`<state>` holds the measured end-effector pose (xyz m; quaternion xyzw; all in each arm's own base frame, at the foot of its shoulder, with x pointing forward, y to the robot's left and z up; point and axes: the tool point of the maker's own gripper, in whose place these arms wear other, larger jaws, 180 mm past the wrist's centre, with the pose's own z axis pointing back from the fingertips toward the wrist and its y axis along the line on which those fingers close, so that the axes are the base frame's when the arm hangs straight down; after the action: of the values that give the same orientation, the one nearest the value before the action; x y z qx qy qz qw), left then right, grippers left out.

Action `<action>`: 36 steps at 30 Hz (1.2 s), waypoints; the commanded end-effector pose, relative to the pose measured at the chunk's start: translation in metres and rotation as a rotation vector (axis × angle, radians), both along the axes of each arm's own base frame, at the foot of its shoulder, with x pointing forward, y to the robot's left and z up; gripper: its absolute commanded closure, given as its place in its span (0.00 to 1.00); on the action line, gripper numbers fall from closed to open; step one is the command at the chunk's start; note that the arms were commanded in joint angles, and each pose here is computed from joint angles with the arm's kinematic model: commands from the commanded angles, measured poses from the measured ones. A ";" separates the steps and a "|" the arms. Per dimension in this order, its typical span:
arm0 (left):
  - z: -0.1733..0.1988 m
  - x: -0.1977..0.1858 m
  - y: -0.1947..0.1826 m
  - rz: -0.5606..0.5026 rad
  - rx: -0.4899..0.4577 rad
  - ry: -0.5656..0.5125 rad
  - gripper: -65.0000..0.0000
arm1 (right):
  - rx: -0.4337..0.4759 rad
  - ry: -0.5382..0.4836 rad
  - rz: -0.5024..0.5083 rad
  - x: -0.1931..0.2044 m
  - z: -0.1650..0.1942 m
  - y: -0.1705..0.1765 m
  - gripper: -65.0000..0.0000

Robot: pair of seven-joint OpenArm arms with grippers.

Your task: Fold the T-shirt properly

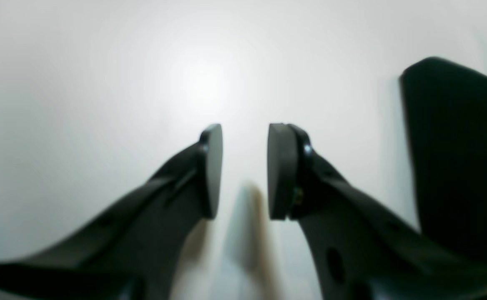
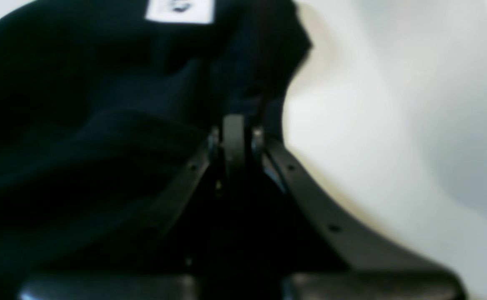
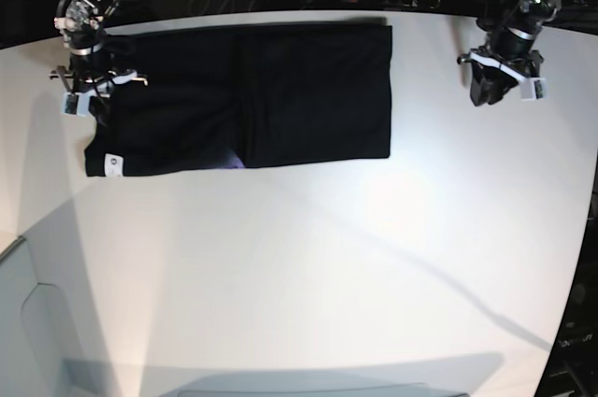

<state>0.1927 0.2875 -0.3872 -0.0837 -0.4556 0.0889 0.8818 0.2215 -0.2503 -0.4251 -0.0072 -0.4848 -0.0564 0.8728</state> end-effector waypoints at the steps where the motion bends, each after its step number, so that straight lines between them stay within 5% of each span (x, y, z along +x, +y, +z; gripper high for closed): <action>1: 0.011 0.006 0.003 0.001 0.003 -0.045 0.73 | -0.011 0.077 0.024 -0.010 -0.012 0.004 1.00; 16: -0.001 0.005 -0.020 -0.029 -0.045 -0.026 0.73 | -0.145 -0.098 0.020 0.017 0.064 -0.003 1.00; 26: -0.001 0.007 -0.019 -0.028 -0.045 -0.030 0.73 | -0.147 -0.092 0.021 0.015 0.063 -0.003 1.00; 29: -0.001 0.007 -0.019 -0.028 -0.045 -0.030 0.73 | -0.144 -0.072 0.028 0.009 0.058 -0.001 0.89; 36: 0.001 0.007 -0.019 -0.030 -0.042 -0.032 0.73 | -0.149 -0.039 0.007 0.004 0.054 -0.008 0.45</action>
<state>0.1939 0.2645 -0.3990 -0.1127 -0.4454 0.0894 0.8837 0.2198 -0.2550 -0.3836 -0.0647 -0.4839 -0.0191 0.8725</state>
